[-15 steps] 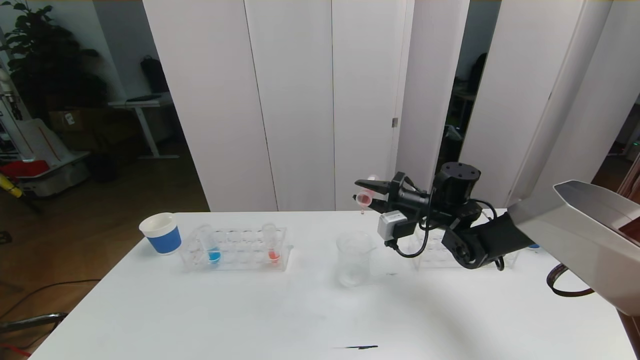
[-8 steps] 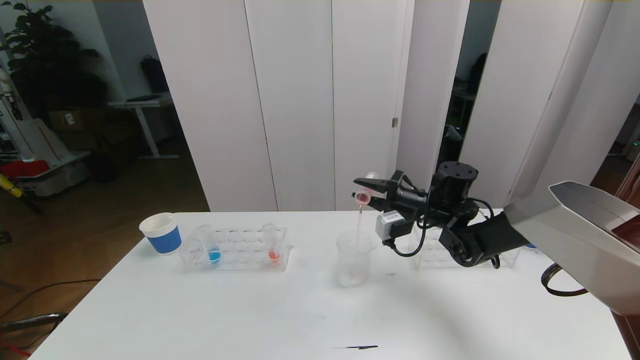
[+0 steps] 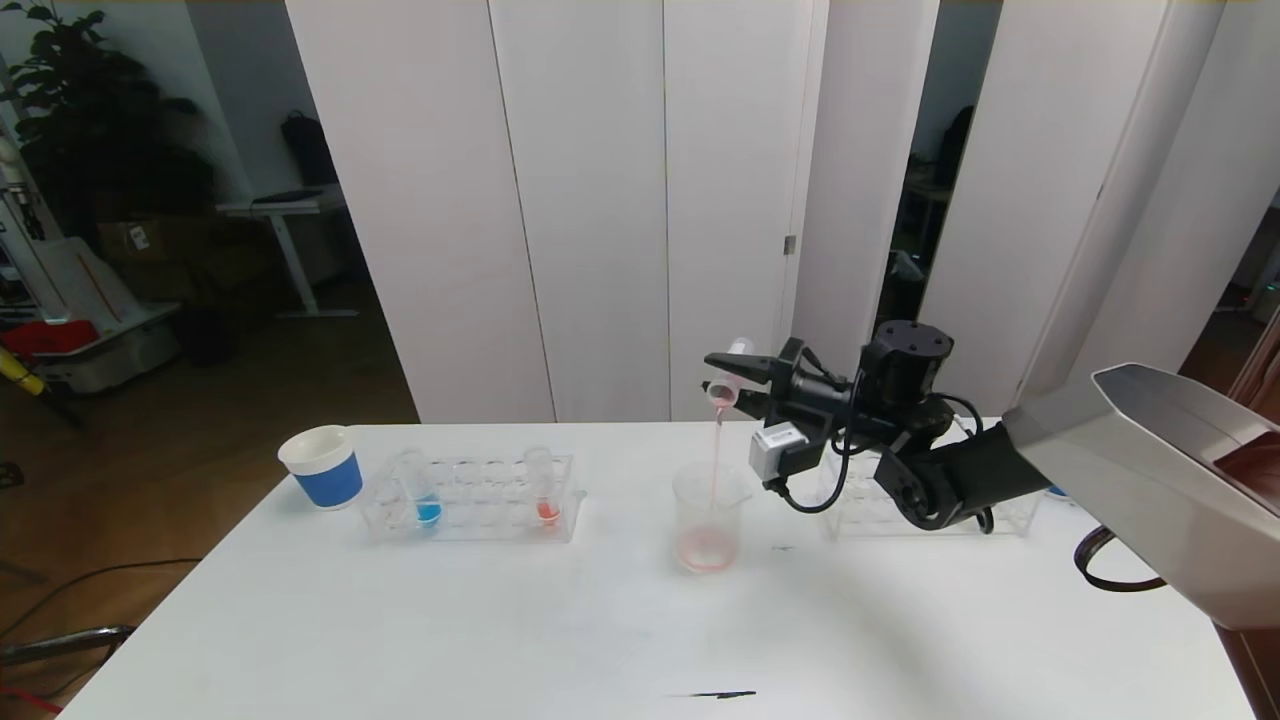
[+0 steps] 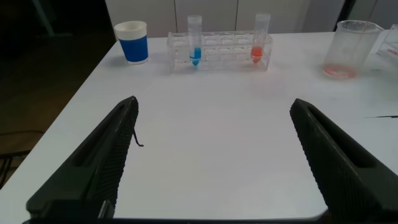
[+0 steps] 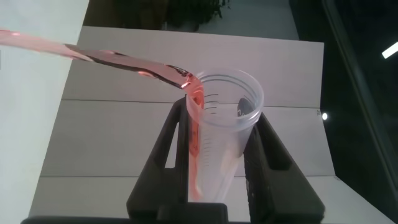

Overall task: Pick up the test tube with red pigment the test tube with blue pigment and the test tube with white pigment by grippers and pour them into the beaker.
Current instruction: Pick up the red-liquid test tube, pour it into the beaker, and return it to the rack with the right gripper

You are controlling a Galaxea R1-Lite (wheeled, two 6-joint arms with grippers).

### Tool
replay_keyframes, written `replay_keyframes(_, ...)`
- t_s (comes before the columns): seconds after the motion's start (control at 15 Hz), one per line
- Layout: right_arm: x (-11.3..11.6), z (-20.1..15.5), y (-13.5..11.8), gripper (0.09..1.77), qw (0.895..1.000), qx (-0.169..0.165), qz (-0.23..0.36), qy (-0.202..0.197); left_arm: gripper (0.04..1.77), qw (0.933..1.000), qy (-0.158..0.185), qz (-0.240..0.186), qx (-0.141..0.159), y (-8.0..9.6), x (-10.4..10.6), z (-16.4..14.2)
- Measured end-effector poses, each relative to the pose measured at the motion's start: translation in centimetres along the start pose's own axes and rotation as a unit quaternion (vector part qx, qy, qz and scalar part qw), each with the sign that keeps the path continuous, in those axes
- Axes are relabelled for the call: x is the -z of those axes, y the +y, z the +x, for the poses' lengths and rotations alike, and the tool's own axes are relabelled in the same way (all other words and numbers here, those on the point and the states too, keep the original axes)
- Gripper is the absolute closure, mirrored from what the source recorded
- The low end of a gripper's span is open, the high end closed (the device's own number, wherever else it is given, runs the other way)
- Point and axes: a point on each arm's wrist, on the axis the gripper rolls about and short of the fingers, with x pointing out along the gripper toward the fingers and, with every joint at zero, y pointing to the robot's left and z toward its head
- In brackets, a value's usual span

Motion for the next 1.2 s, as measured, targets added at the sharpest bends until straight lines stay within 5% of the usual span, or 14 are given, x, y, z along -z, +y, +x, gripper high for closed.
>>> replay_keyframes(1.2, 0.4, 0.51, -0.51, 1.28, 0.997, 0.015, -0.048, -0.051, 0.07, 1.0, 0.0, 0.0, 0.0, 0.0, 0.0, 0.0)
